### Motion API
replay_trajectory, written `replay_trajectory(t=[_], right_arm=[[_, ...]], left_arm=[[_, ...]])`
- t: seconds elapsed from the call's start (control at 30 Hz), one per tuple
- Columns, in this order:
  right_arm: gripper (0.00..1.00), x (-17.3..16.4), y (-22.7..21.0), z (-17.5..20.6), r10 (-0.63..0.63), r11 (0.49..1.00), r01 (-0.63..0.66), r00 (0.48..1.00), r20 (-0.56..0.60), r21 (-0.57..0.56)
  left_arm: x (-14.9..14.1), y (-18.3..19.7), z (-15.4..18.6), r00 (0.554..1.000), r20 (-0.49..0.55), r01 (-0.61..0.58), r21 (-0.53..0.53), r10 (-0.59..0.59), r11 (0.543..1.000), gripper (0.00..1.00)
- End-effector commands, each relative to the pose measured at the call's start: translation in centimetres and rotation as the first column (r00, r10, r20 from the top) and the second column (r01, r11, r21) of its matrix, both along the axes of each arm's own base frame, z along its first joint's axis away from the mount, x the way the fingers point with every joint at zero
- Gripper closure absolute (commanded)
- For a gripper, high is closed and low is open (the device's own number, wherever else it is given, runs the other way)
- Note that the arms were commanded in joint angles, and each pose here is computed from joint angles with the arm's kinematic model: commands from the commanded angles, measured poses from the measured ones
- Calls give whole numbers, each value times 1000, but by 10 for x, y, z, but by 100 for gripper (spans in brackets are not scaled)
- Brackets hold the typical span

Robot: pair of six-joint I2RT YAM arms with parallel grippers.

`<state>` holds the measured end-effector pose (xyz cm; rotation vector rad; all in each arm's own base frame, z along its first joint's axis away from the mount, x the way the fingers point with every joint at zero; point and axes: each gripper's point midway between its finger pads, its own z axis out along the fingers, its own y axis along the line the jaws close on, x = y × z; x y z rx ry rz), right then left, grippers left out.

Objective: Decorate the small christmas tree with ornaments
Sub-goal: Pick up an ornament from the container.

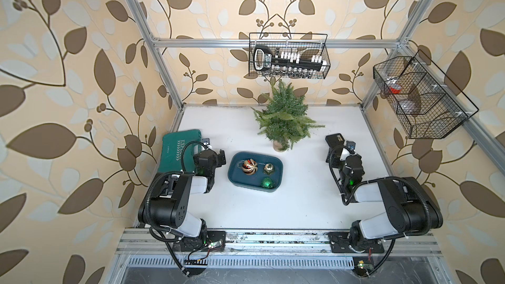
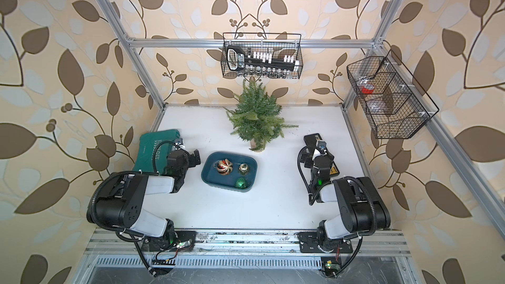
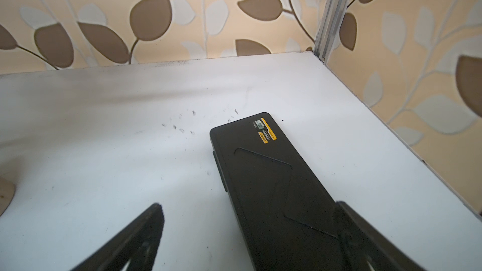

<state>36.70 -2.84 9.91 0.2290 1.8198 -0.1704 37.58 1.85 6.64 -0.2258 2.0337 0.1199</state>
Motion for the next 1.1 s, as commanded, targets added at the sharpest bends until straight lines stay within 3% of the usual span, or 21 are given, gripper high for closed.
replay_trajectory(t=[0.0,0.13,0.2,0.3,0.4,0.53,0.63,0.8,0.9,1.07], right_arm=[[0,2,0,15,-3,1000,3,999,53,-3],[0,-4,7,36,-9,999,13,996,85,-47],[0,-2,11,47,-10,999,11,999,32,-35],[0,-11,20,79,37,998,-42,994,105,44],[0,-20,25,109,49,990,-64,992,118,127],[0,-49,12,113,-102,903,89,995,8,421],[0,-55,45,120,86,870,-93,996,37,483],[2,-70,66,111,223,865,-140,967,-120,482],[1,-75,69,103,243,864,-146,959,-146,482],[1,-73,71,93,248,862,-140,954,-166,486]], left_arm=[[6,5,21,998,57,-11,1,11,1000,1],[17,17,48,994,-53,-92,18,93,996,1],[20,19,63,991,-62,-118,-1,118,993,1],[22,17,92,985,-65,-165,-99,159,981,1],[16,9,113,968,-135,-243,-280,212,929,1],[7,-36,133,975,-220,-139,-512,27,848,1],[-12,-72,137,965,-242,-72,-621,-105,780,3],[-61,-121,128,897,-385,-16,-521,-218,853,13],[-84,-146,119,865,-434,5,-496,-253,868,16],[-100,-168,103,850,-493,16,-325,-184,945,20]])
